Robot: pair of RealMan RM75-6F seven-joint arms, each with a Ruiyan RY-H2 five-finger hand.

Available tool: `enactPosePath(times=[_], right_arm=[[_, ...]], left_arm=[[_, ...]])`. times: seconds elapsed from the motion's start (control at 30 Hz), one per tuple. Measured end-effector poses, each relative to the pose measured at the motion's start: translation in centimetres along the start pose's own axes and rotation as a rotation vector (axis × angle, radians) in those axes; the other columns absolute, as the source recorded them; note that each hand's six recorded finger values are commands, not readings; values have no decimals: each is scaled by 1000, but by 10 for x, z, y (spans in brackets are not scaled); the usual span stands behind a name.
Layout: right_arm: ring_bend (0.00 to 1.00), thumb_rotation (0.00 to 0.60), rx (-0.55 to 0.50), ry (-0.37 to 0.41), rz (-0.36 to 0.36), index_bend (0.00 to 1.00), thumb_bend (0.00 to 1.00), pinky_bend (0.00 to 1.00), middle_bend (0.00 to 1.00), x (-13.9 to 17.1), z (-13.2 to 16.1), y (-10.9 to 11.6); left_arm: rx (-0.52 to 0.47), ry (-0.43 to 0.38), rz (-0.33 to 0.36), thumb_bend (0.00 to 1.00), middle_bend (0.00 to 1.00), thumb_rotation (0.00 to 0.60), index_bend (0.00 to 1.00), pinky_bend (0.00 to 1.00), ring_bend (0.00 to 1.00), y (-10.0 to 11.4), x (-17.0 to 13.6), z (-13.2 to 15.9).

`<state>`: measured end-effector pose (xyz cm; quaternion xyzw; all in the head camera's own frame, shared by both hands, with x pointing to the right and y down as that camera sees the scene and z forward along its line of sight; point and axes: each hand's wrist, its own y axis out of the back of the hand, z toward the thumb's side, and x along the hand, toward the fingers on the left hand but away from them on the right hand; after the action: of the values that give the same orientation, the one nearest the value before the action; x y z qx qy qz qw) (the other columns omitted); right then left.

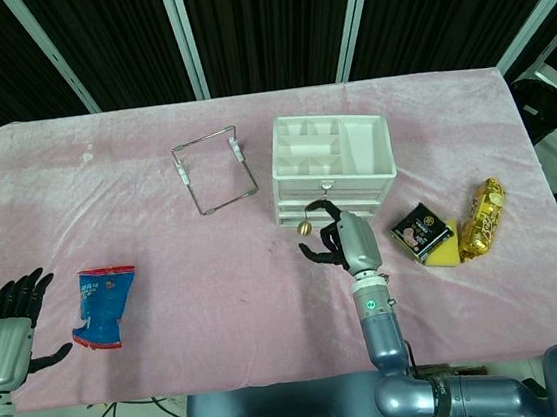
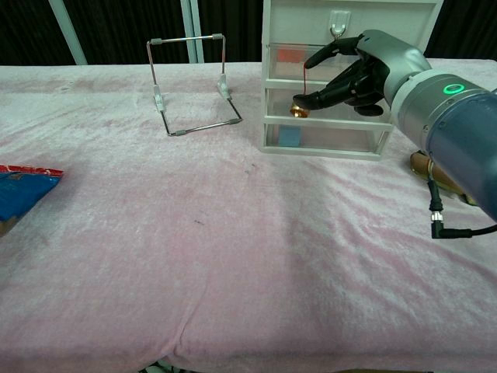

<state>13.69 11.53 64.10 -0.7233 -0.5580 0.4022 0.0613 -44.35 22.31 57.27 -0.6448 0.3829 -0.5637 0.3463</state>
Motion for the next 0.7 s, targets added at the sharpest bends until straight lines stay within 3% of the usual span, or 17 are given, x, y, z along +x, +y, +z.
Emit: enactPosePath(times=[0.17, 0.47, 0.7], right_arm=[[1000, 600, 2, 3, 14, 70, 80, 982, 947, 2, 0, -2], [1000, 600, 0, 5, 16, 68, 80, 977, 938, 8, -2, 4], [932, 600, 40, 30, 19, 69, 100, 911, 842, 26, -10, 22]], left_arm=[[0, 1, 0, 0, 0, 600, 0, 0, 0, 0, 0, 0], [1, 2, -2, 0, 0, 600, 0, 0, 0, 0, 0, 0], [1, -1, -3, 0, 0, 600, 0, 0, 0, 0, 0, 0]])
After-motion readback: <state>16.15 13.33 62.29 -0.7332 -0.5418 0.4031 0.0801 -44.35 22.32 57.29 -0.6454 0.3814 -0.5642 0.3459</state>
